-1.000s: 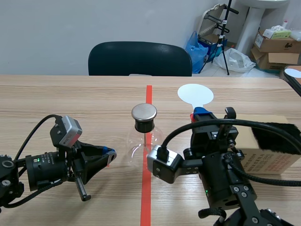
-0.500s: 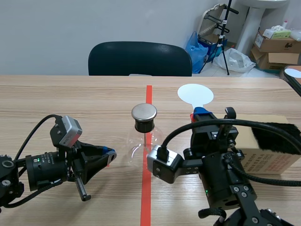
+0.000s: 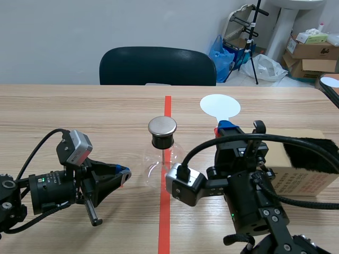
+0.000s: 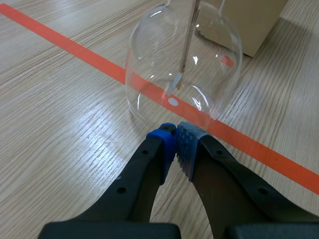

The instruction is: Do the electroscope experiment

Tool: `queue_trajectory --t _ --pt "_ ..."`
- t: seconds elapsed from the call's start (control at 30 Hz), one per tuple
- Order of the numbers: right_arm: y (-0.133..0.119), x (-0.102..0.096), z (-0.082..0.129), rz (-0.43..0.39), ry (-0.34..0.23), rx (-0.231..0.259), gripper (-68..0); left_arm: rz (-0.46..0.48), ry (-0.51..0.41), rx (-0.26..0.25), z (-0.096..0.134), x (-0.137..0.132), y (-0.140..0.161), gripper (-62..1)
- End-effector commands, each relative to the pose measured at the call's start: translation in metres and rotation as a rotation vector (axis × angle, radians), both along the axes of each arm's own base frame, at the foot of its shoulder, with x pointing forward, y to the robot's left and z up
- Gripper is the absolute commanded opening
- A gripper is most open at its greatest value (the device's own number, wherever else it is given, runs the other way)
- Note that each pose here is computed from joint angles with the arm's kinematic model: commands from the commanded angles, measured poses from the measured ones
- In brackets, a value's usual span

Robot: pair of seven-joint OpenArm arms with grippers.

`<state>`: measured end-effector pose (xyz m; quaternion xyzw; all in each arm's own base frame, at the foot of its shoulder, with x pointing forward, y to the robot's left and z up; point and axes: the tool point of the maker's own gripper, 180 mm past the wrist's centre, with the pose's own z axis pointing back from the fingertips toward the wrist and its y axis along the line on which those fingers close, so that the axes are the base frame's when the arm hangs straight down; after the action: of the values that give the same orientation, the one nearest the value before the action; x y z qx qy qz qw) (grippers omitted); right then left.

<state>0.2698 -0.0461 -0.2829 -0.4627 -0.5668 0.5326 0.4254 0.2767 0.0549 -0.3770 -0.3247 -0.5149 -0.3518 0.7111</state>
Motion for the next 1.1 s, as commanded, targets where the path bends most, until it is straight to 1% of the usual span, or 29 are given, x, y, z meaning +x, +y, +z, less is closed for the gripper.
queue_trajectory --t 0.0,0.77,0.87,1.07 --pt "-0.004 0.006 0.011 -0.003 -0.044 -0.002 -66.7 0.005 -0.037 -0.04 0.014 0.007 -0.004 -56.7" --pt "-0.005 0.006 0.011 -0.004 -0.044 -0.003 -66.7 0.005 -0.038 -0.038 0.014 0.007 -0.003 -56.7" --pt "0.0 0.005 0.011 0.024 -0.044 -0.006 -66.7 0.005 -0.038 -0.038 0.014 0.007 -0.003 -56.7" --pt "0.017 0.001 0.011 0.12 -0.044 -0.015 -66.7 0.005 -0.038 -0.038 0.014 0.007 -0.003 -56.7"
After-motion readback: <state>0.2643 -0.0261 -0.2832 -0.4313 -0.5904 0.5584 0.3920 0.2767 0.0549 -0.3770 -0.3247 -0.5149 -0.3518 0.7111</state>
